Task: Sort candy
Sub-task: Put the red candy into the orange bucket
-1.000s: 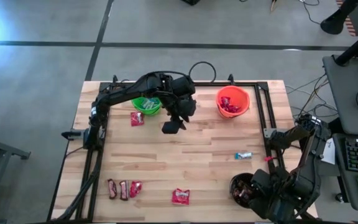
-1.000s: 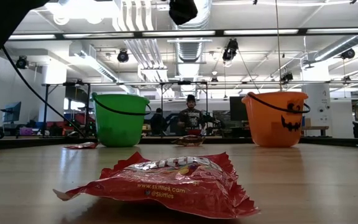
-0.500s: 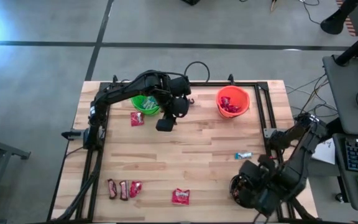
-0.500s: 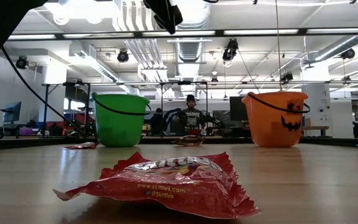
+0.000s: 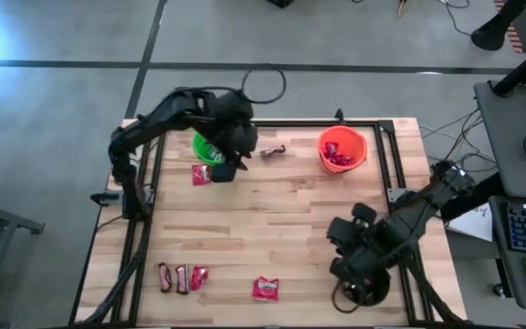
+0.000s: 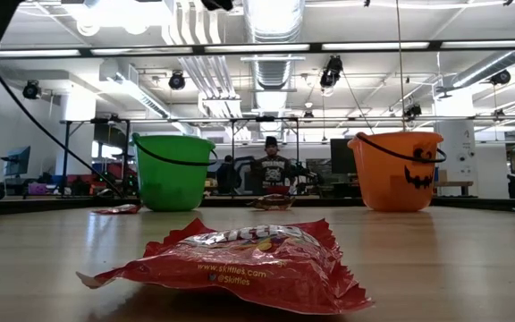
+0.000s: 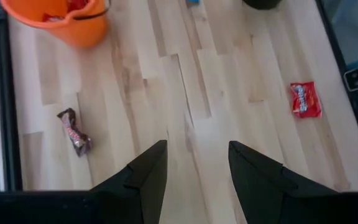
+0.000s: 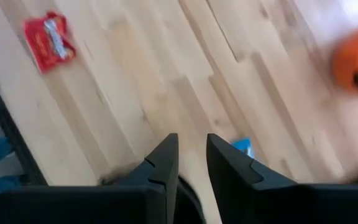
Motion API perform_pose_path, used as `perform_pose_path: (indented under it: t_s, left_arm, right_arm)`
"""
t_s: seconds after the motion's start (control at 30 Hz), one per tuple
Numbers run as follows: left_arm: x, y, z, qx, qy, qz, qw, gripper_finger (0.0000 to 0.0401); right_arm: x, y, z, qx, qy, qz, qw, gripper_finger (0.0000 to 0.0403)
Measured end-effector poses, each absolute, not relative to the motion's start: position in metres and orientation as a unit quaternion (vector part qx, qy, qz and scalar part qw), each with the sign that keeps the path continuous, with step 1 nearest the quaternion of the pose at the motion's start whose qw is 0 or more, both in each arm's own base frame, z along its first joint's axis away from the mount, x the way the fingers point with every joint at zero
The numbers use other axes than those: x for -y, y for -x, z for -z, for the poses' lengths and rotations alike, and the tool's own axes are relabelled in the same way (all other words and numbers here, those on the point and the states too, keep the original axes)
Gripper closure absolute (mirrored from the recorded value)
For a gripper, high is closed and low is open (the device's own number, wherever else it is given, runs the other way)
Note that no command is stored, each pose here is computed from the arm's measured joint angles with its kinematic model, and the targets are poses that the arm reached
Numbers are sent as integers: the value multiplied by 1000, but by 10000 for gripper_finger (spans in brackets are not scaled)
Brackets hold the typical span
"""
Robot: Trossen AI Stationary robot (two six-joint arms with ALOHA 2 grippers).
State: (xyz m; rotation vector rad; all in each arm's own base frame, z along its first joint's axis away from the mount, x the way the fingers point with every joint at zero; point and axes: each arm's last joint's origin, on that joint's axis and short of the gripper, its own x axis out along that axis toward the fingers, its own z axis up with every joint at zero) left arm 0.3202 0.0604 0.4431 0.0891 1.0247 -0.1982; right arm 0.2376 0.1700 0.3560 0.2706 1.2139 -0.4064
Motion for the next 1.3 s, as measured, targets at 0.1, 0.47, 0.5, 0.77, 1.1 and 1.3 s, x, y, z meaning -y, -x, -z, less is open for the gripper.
perform_pose_path:
  t_s: [0.1, 0.47, 0.5, 0.77, 1.1, 1.3]
  left_arm:
    - [-59, -311, -452, -479, -36, 86, 873, 248]
    - [-56, -294, -464, -464, -24, 71, 883, 325]
    - [-55, -291, -466, -462, -22, 69, 884, 336]
    - [-51, -269, -481, -437, -30, 64, 897, 398]
    - [-51, -253, -491, -430, -53, 14, 901, 400]
    - [-50, -248, -494, -424, -41, 8, 904, 400]
  right_arm:
    - [-166, -249, -357, -551, -111, 150, 813, 329]
    - [-146, -273, -360, -526, -122, 134, 831, 338]
    - [-145, -275, -361, -520, -126, 132, 834, 338]
    - [-135, -300, -369, -451, -136, 92, 877, 337]
    - [-121, -342, -345, -461, -125, 39, 878, 337]
    - [-126, -363, -314, -503, -89, 7, 859, 337]
